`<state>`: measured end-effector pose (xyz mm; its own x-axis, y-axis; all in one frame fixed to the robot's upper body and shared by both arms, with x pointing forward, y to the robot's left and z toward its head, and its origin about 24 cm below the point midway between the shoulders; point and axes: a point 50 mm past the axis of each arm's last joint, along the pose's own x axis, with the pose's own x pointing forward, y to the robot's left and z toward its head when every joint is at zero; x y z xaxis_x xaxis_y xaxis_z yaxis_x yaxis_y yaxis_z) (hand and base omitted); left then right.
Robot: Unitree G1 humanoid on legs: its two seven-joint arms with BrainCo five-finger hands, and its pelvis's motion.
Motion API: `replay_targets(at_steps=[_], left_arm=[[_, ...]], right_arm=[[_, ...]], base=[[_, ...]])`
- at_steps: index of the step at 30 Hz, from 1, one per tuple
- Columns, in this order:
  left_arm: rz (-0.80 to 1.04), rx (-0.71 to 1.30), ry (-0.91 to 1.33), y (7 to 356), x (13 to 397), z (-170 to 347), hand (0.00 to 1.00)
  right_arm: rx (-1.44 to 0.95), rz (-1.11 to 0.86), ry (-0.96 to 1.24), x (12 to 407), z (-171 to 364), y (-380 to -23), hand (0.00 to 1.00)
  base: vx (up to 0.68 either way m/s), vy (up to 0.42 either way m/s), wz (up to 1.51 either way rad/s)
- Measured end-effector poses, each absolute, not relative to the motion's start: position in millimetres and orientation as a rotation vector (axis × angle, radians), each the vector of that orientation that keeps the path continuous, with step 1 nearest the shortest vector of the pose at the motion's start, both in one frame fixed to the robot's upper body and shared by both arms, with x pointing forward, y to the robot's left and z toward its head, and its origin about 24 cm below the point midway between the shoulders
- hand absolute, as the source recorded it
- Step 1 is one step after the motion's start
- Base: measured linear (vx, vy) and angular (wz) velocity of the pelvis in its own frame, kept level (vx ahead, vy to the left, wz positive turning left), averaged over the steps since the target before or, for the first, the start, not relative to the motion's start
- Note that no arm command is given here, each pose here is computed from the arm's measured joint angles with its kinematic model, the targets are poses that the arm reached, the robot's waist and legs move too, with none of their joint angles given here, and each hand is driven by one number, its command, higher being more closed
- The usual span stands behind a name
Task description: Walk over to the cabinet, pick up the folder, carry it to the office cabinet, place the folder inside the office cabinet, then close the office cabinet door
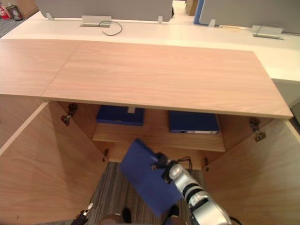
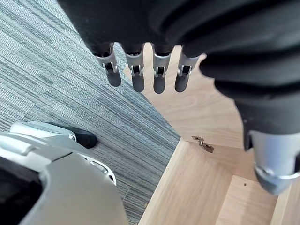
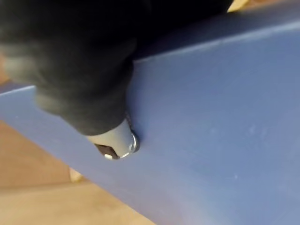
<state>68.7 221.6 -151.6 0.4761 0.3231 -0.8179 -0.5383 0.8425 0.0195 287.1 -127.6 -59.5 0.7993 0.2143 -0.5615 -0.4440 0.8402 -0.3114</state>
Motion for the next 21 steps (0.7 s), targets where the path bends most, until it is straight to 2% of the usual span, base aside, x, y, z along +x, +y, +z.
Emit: replay_targets(at_steps=[2,3,5,11,14,16,21], left_arm=[[0.527,-0.26,0.919,220,73,-150,0.0],[0.519,-0.267,0.9,219,77,-148,0.0],[0.515,-0.274,0.889,217,79,-147,0.0],[0.511,-0.309,0.843,214,89,-143,0.0],[0.511,-0.314,0.842,213,90,-143,0.0],[0.513,-0.314,0.84,213,91,-143,0.0],[0.534,-0.315,0.826,214,97,-141,0.0]], right_arm=[[-0.267,0.262,0.564,292,-57,-135,1.0],[-0.012,0.132,0.588,295,-56,-142,1.0],[0.207,0.033,0.58,298,-53,-144,1.0],[0.862,-0.177,0.39,325,-18,-149,1.0],[1.09,-0.239,0.243,338,5,-158,1.0],[1.256,-0.3,0.065,346,29,-176,1.0],[1.37,-0.412,-0.162,347,54,-205,1.0]], base=[[-0.02,0.023,0.15],[-0.02,0.01,0.22],[-0.02,0.001,0.17],[-0.01,0.015,0.1],[0.02,0.013,0.02],[0.04,0.033,0.04],[0.0,0.013,0.04]])
